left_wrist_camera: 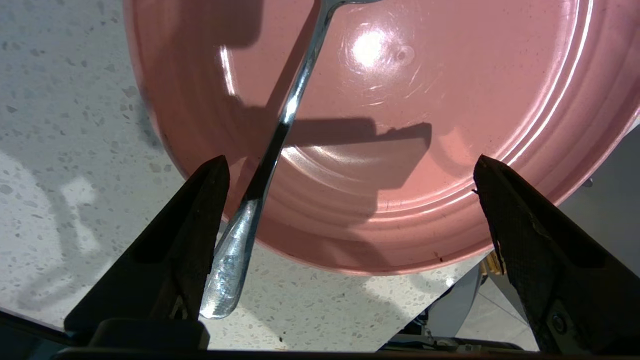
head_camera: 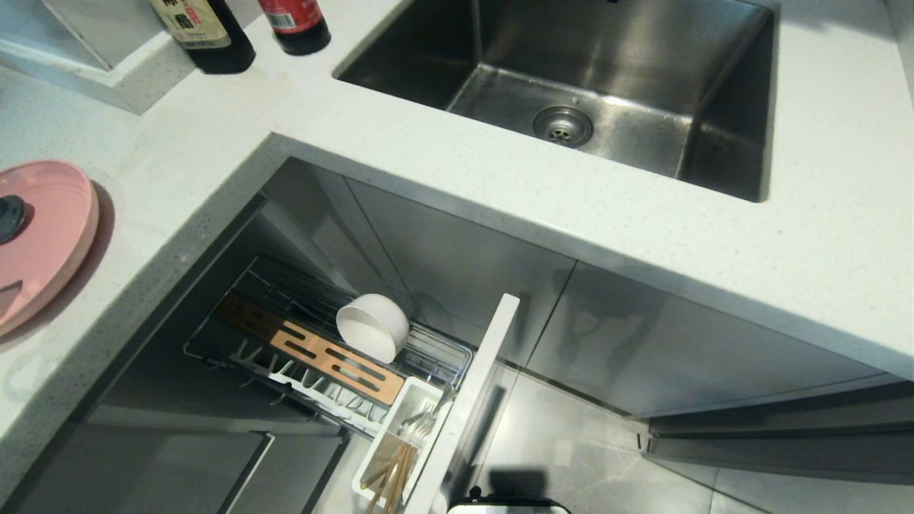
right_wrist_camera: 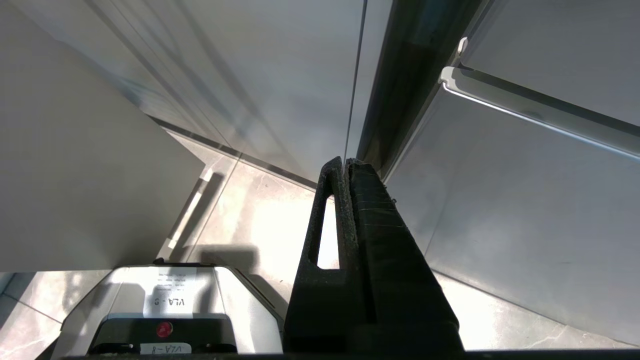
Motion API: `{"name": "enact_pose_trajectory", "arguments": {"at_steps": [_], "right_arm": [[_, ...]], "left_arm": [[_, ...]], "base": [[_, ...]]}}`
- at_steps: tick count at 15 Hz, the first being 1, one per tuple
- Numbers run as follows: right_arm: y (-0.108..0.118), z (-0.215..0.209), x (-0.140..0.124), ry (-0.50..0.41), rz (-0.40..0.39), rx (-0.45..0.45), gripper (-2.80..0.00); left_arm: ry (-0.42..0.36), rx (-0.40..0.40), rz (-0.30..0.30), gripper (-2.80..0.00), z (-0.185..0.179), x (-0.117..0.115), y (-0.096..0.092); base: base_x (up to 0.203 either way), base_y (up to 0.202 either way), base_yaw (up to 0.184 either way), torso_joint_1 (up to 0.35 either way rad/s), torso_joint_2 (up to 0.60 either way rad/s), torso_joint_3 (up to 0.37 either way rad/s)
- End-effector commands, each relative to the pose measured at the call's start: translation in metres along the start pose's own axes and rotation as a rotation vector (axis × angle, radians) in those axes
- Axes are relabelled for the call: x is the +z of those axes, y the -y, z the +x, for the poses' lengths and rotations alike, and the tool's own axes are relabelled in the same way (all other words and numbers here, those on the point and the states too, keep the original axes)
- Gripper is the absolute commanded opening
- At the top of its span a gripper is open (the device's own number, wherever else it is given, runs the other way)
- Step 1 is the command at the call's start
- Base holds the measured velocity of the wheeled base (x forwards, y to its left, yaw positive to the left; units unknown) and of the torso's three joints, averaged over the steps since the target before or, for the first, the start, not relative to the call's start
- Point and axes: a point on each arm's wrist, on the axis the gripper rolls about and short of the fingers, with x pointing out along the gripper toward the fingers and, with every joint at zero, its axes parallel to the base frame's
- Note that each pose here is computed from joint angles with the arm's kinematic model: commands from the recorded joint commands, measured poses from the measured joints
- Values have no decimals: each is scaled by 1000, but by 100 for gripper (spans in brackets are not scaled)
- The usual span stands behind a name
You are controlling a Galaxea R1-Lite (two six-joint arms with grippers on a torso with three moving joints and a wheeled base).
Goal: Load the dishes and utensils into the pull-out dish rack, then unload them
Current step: Pick up the spoon and place it in the cupboard
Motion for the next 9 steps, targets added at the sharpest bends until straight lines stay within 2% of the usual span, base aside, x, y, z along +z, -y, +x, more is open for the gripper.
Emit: {"name": "enact_pose_trajectory", "arguments": {"at_steps": [1, 9], "right_arm": [[0, 0, 0, -2, 0, 0, -280], [0, 0, 0, -2, 0, 0, -280]], "left_arm": [[-6, -14, 5, 0, 1, 0, 3], [-5, -69, 8, 0, 3, 0, 9]], "base": [[0, 0, 0, 0, 0, 0], [0, 0, 0, 0, 0, 0]]}}
